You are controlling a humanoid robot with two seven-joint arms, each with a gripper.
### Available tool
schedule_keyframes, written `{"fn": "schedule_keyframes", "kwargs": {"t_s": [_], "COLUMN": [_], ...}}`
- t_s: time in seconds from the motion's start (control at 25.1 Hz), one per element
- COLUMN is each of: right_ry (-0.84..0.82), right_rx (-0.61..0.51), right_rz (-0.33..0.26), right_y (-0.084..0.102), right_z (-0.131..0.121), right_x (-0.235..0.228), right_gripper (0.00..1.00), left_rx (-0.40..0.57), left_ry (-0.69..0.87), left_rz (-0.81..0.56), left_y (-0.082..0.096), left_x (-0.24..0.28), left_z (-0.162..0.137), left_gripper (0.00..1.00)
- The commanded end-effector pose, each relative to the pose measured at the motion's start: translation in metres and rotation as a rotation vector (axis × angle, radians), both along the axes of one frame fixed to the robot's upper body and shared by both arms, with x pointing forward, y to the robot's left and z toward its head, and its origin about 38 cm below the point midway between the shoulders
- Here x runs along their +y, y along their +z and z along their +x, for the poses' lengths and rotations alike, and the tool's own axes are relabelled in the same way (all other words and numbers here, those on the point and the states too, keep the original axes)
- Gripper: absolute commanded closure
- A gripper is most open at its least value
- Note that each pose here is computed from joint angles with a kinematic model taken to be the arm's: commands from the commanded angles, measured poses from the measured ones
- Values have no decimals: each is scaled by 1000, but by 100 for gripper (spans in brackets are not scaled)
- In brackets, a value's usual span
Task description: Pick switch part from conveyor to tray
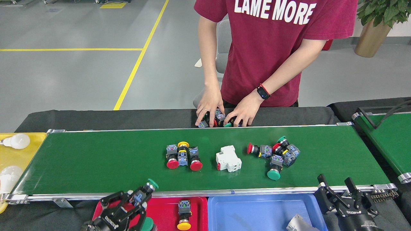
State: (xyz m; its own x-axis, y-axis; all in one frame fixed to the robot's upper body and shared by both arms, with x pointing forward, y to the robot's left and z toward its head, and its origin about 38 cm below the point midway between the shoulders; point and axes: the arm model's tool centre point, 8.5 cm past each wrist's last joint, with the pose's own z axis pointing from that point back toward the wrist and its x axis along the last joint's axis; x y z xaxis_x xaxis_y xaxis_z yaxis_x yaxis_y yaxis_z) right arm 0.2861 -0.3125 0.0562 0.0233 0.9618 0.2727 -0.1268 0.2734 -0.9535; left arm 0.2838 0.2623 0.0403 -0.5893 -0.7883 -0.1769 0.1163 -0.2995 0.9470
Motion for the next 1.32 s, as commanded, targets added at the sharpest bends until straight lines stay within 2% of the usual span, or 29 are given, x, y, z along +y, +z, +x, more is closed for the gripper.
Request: {"fn": "schedule_keyframes", "kwargs": {"t_s": [0.0, 0.04, 0.2, 0.36, 0.44, 0.52, 0.64, 0.72, 0.8, 0.88, 1.12, 1.28], "right_ry": [41, 50, 23, -4, -34, -85, -176, -207, -139, -90, -51, -17], "right_rx": [-7, -3, -121, -253, -303, -321, -294, -238, -162, -103, -93, -92], "right_rz": [-31, -53, -164, -153, -127, -83, -71, -64, -60, -95, -100, -98], "right_y": [1, -1, 10, 25, 30, 30, 27, 20, 12, 4, 1, -1], "right_z": [-6, -8, -6, 2, 7, 8, 11, 16, 17, 12, 9, 5], "right_x": [3, 4, 0, 4, 7, 16, 15, 31, 50, 47, 53, 57], "right_gripper": [9, 9, 9, 8, 8, 8, 8, 8, 6, 6, 4, 4], "left_rx": [-26, -36, -67, -68, -74, -115, -192, -199, -185, -185, -145, -147], "left_ry": [3, 22, 49, 94, 145, 331, 683, 780, 784, 771, 618, 560], "left_rz": [3, -3, -17, -64, -75, -98, -140, -130, -124, -123, -130, -141], "left_y": [9, 11, 22, 25, 25, 29, 33, 31, 27, 27, 22, 25], "left_x": [7, 10, 21, 35, 46, 70, 104, 116, 118, 115, 86, 66], "left_z": [2, 2, 2, -13, -16, -16, -16, -21, -25, -24, -18, -5], "left_gripper": [12, 0, 0, 0, 0, 0, 0, 0, 0, 0, 0, 0]}}
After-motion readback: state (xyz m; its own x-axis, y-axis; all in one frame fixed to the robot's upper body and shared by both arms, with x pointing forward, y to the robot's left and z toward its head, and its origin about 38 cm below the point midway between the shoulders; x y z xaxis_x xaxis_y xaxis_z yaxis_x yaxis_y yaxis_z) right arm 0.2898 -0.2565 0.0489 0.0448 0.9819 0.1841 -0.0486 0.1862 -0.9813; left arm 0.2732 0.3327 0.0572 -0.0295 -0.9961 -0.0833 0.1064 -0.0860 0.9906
